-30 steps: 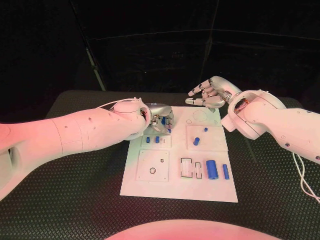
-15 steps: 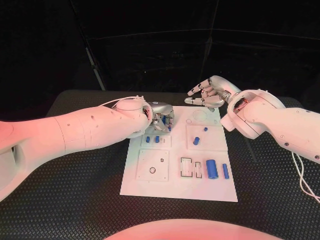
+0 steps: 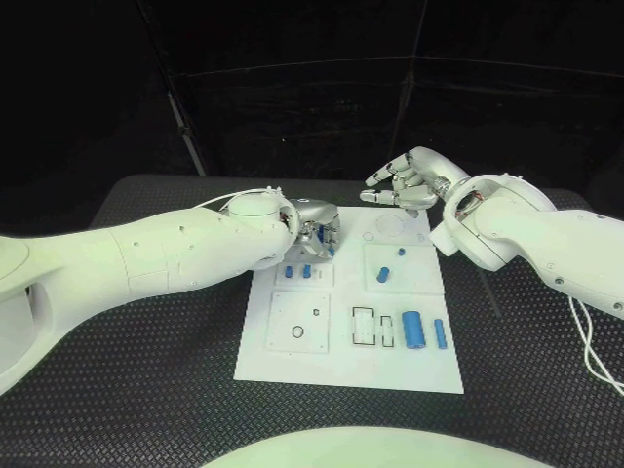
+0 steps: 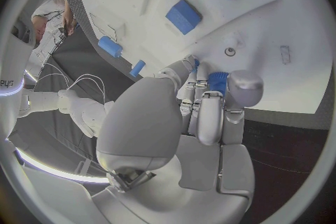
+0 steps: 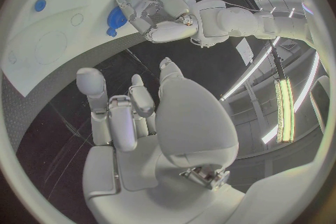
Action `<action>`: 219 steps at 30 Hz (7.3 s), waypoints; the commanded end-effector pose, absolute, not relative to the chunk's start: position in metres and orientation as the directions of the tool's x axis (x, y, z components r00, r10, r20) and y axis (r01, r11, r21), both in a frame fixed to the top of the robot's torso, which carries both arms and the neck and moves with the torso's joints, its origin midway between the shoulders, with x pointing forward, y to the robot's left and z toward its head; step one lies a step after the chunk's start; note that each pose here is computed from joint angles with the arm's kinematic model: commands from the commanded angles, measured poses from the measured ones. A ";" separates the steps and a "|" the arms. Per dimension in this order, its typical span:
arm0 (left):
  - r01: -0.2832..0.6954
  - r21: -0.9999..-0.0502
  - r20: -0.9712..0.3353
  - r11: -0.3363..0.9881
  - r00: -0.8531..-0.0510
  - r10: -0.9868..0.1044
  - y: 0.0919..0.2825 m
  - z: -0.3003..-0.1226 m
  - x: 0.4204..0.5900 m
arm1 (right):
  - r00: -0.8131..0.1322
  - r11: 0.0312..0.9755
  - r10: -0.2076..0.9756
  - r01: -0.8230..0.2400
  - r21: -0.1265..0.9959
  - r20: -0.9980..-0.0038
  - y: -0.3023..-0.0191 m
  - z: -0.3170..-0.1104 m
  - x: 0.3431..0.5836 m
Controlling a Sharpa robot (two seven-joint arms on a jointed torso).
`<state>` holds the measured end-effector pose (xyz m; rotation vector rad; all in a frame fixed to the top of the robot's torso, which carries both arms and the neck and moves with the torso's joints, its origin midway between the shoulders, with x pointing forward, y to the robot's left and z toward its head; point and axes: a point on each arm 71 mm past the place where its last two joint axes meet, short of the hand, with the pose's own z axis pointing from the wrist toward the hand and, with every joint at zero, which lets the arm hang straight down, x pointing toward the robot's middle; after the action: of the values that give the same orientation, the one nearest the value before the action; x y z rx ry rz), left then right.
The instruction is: Assemble the parts on the task board
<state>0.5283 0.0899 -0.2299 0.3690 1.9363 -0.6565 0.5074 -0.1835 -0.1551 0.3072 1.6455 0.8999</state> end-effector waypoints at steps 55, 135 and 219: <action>0.387 -0.398 -0.862 0.832 -0.468 -0.194 0.163 -0.218 0.516 | -0.292 0.671 0.633 -0.254 0.696 -0.717 -0.190 -0.160 0.509; 0.330 -0.378 -0.839 0.865 -0.517 -0.169 0.159 -0.229 0.520 | -0.293 0.671 0.632 -0.255 0.696 -0.717 -0.189 -0.160 0.509; 0.069 -0.997 -0.018 -0.023 -0.534 -0.846 0.236 -0.178 0.478 | -0.232 0.907 0.041 -0.400 0.133 -0.972 -0.210 -0.237 0.470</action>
<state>0.4783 0.2366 -0.1798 -0.8363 1.5587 -1.6208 0.4716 -0.2108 -0.2319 -0.2499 1.7255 0.4313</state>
